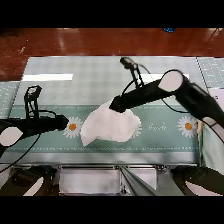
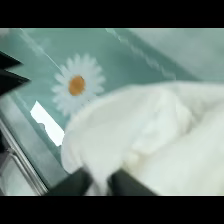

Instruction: Fold the shirts.

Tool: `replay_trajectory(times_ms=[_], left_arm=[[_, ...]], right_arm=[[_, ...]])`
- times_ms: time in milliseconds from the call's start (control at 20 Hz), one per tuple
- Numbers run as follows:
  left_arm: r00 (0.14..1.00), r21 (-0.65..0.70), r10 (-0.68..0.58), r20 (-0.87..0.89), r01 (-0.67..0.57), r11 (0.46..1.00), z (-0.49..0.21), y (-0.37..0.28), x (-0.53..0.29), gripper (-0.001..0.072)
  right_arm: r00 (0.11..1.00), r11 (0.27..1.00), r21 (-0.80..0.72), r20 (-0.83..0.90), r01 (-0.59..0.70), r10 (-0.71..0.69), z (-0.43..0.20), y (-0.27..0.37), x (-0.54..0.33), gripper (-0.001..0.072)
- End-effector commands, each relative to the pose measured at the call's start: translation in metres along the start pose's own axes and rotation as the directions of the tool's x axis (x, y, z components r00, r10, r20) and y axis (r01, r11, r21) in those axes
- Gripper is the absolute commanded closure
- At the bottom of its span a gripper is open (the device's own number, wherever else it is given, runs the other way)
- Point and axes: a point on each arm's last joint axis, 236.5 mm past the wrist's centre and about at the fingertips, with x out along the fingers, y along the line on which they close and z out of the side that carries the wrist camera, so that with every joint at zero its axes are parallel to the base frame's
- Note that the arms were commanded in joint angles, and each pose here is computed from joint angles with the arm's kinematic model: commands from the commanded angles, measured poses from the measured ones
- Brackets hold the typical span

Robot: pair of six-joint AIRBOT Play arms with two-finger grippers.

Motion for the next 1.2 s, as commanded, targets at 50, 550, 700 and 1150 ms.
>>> replay_trajectory(times_ms=[50,550,700,1150], left_arm=[[1.000,0.001,0.003,0.002,-0.003,1.000,0.000,0.001,0.000,0.0197],[0.960,-0.223,-0.147,-0.237,0.094,0.970,-0.052,-0.011,0.041,0.0199],[0.917,-0.346,-0.359,-0.170,0.286,0.894,-0.028,-0.031,0.054,0.0198],[0.798,-0.410,-0.501,-0.334,0.356,0.840,-0.061,-0.044,0.102,0.0198]], right_arm=[[0.992,0.994,0.080,-0.104,0.076,-0.068,-0.029,-0.042,0.026,0.0307],[0.799,0.738,0.567,0.214,0.367,-0.562,-0.041,-0.225,-0.210,0.0307],[0.887,0.746,0.631,0.195,0.213,-0.418,-0.091,-0.222,-0.168,0.0307],[0.954,0.766,0.634,0.151,0.108,-0.259,-0.124,-0.193,-0.103,0.0307]])
